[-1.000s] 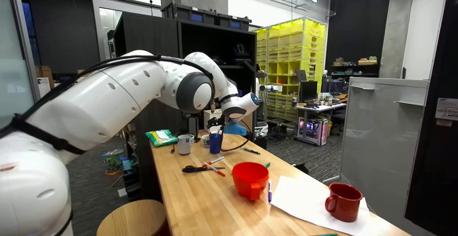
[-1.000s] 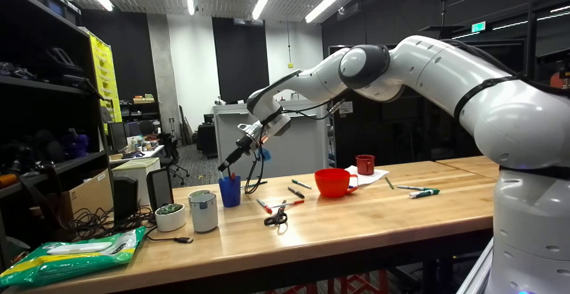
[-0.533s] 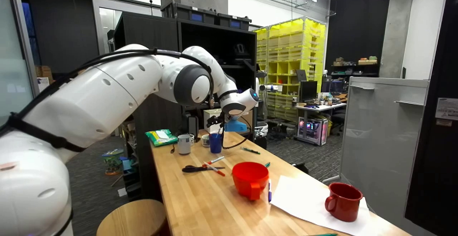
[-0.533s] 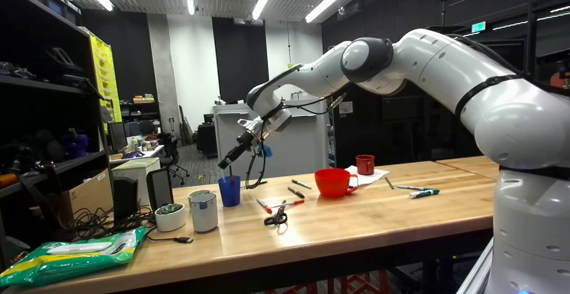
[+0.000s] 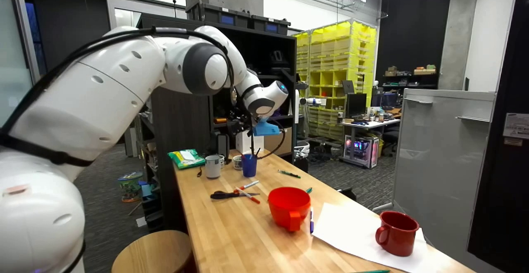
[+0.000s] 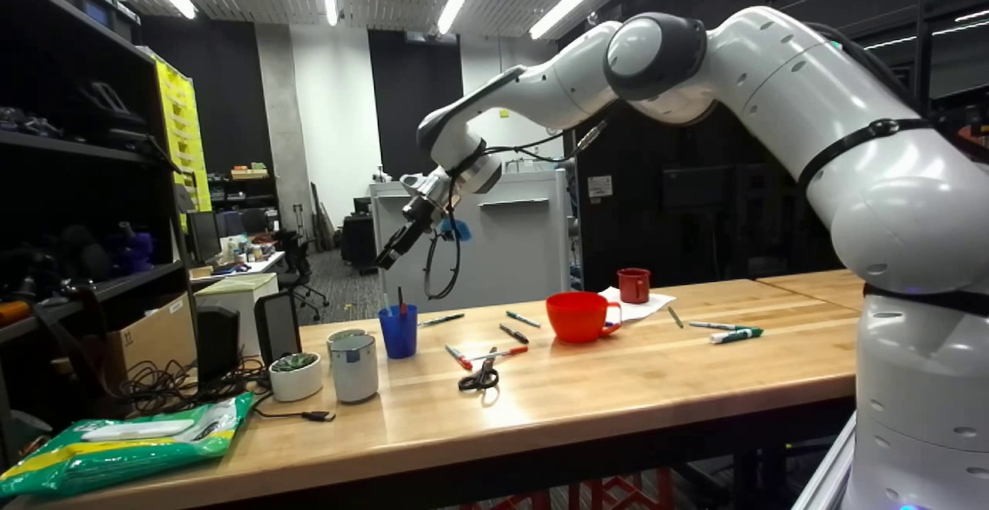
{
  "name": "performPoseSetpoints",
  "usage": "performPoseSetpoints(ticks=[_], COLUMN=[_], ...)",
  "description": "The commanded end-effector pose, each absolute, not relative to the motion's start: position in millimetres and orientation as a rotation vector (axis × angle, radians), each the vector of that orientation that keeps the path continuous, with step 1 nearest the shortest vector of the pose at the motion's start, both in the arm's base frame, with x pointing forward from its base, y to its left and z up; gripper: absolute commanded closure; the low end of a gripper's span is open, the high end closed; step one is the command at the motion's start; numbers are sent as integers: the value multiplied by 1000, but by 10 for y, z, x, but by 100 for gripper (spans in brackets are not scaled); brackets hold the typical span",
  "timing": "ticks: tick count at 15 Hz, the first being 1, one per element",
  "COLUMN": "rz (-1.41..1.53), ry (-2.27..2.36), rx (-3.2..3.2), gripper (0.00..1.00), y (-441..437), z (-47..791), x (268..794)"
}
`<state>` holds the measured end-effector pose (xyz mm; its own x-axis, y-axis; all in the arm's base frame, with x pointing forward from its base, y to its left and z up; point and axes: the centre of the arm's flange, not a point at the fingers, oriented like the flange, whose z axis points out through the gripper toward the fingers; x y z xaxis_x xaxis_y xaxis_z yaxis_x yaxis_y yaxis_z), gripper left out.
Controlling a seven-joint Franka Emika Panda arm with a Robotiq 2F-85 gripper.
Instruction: Put one blue pen in the blue cup.
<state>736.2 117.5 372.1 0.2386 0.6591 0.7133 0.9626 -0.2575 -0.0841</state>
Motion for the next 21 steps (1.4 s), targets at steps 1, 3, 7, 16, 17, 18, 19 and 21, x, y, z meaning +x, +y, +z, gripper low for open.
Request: performPoseSetpoints(ticks=[1,3,7,16,17,18,19,21], rz=[-634,-569,-439,-213,-177,-143,-107,-29], ry=[-1546,-1562,-1551,-1192,-1130,-1061,-984,-819], rx=[-2165,-2269,-2502,-3035,-3079,-3121,-3153,-3199], gripper=[0,0,0,0,0,0,0,0], y=[1224,1248,1278,1122,1067,1000,904,719], z=[4223,4365,4526,4692,4710,4718,4735,4753], x=[7001,6923,6793,6274,6174,6090,5981,5773])
